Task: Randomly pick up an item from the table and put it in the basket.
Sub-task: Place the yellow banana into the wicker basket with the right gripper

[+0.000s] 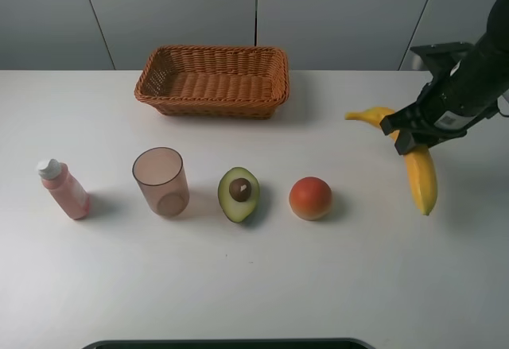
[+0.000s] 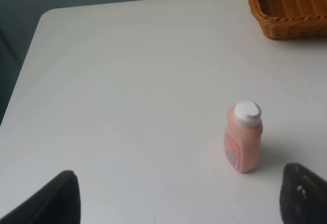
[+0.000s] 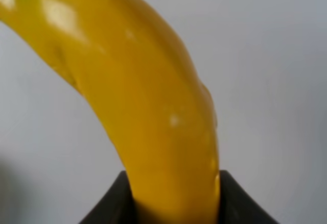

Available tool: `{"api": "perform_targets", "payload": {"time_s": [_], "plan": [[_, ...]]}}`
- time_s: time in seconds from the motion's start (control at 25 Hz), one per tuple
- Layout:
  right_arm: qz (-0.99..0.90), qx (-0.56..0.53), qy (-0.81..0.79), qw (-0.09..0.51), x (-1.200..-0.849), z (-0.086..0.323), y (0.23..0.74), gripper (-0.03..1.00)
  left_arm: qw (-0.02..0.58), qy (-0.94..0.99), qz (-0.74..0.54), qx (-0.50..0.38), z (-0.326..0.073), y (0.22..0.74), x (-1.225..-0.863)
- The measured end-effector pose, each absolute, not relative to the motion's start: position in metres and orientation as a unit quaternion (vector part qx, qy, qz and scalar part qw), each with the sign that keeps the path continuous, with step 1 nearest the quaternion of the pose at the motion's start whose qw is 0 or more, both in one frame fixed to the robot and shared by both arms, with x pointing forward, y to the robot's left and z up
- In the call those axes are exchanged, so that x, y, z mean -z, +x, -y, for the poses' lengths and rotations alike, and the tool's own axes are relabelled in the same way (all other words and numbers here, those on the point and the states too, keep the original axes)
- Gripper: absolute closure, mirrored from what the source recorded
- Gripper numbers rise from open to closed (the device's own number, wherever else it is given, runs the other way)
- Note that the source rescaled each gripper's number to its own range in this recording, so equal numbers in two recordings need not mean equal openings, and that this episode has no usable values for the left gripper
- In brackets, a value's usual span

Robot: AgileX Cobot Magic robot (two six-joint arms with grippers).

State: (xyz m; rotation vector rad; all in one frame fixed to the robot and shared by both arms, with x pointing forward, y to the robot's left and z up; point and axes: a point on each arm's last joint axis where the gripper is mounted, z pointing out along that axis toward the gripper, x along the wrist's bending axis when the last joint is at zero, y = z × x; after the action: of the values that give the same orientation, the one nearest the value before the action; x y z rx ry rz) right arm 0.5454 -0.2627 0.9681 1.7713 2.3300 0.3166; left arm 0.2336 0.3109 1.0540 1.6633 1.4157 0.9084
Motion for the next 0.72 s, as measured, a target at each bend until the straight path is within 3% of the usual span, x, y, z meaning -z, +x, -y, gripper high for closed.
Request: {"api": "perform_targets", "payload": {"time_s": [0.24, 0.4, 0.56, 0.72], "plan": [[-0.868, -0.216, 0.390, 0.220, -1.070, 0.200, 0.580, 0.95, 0.378, 0.651, -0.554, -0.355, -0.311, 0.234, -1.054], [-0.877, -0.282, 0.263, 0.287, -1.103, 0.138, 0.593, 0.95, 0.378, 0.651, -0.554, -0.355, -0.311, 0.234, -1.054], [-0.886, -0.298, 0.159, 0.318, -1.096, 0.082, 0.611, 0.95, 0.378, 0.651, -0.554, -0.355, -0.311, 0.234, -1.054], [-0.902, -0.286, 0.093, 0.309, -1.059, 0.035, 0.632, 0.95, 0.378, 0.651, -0.554, -0.355, -0.311, 0.234, -1.054]]}}
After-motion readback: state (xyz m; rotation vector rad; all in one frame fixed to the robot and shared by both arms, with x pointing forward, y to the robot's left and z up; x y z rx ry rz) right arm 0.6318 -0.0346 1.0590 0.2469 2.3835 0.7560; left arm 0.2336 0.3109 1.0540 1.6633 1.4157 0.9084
